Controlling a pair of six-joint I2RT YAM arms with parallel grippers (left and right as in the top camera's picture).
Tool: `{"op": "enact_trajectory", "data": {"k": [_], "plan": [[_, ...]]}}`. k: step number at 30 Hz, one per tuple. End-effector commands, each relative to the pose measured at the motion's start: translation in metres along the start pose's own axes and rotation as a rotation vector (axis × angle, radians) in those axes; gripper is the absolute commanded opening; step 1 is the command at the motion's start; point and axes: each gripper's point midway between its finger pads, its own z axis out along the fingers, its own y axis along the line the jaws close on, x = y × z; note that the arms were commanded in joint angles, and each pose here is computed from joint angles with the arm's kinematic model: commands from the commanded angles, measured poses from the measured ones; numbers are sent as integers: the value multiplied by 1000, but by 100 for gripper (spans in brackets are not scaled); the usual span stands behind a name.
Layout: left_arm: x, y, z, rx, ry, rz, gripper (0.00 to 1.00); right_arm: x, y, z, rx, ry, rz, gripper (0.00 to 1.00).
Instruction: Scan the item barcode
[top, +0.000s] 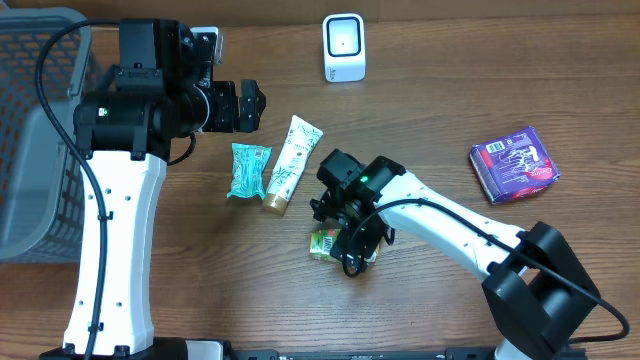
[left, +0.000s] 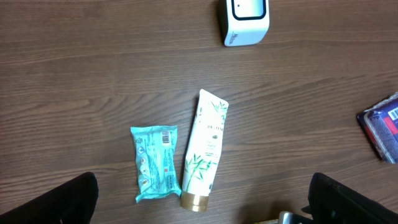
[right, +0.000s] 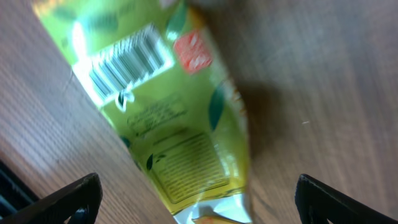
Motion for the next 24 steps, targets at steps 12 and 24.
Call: {"op": "enact_trajectory", "data": {"k": [12,24], "plan": [[-3,-2,-2,8,-9,-14,100,15,-37,17,-53,-61,96,37],[-3,-2,-2,9,-9,-14,100,-17,-46,12,-54,-207,71,100]]}}
